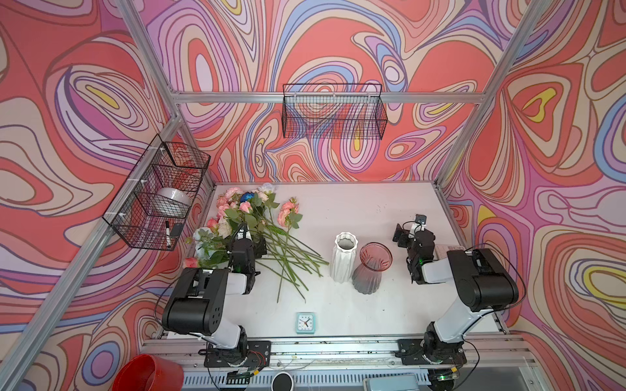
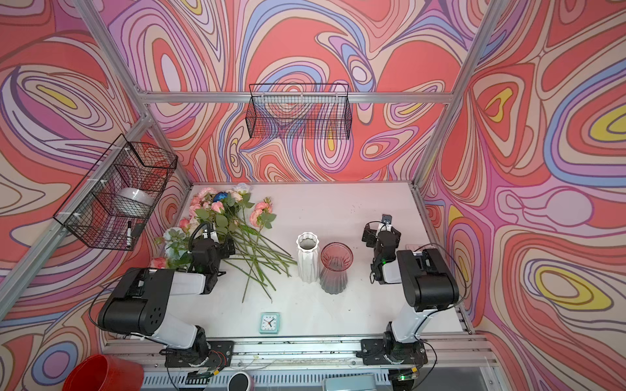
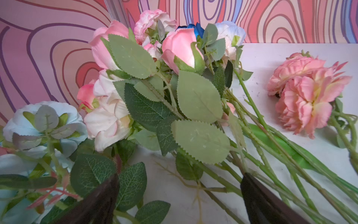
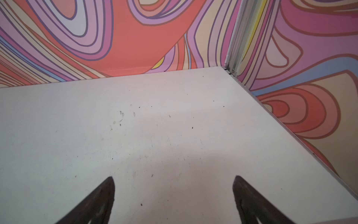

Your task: Arrange the flowers into the vase

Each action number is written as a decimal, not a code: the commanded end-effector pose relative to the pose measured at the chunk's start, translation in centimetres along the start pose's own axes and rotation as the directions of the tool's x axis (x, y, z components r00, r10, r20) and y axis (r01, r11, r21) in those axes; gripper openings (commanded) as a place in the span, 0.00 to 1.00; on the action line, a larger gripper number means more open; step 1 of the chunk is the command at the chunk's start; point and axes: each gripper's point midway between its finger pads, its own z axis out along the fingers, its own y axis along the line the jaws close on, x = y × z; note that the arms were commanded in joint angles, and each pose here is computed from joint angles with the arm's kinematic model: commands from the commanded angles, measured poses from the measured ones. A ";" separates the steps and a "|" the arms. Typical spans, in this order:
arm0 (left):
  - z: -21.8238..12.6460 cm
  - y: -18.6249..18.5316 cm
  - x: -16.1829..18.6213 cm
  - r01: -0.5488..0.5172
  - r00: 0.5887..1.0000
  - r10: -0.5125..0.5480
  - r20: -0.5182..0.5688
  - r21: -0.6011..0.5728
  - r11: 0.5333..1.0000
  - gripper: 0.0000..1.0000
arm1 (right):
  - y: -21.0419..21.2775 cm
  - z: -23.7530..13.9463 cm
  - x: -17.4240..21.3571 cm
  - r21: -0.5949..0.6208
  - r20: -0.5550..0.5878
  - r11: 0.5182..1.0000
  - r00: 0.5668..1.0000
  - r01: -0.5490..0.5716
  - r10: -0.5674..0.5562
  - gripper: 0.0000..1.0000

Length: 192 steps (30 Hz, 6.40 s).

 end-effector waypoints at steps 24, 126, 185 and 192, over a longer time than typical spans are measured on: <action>0.1 0.1 -1.1 -0.002 0.999 0.002 0.039 -0.002 1.000 1.00 | -0.3 0.0 -0.3 0.012 0.011 1.000 1.000 -0.005 0.005 0.98; -18.0 -18.6 -11.3 0.648 0.757 -0.277 -0.592 0.627 0.432 0.70 | 12.6 -22.4 -5.4 -0.313 -0.729 0.872 0.684 -0.375 0.033 0.32; -19.1 -15.4 -10.7 0.592 0.780 -0.255 -0.572 0.542 0.597 0.79 | 5.7 -12.1 -20.6 -0.166 -0.441 0.885 0.835 -0.436 0.329 0.61; -18.3 -15.5 -9.2 0.598 0.754 -0.234 -0.614 0.493 0.632 0.79 | 10.8 -17.7 -20.2 -0.309 -0.449 0.888 0.875 -0.341 0.180 0.66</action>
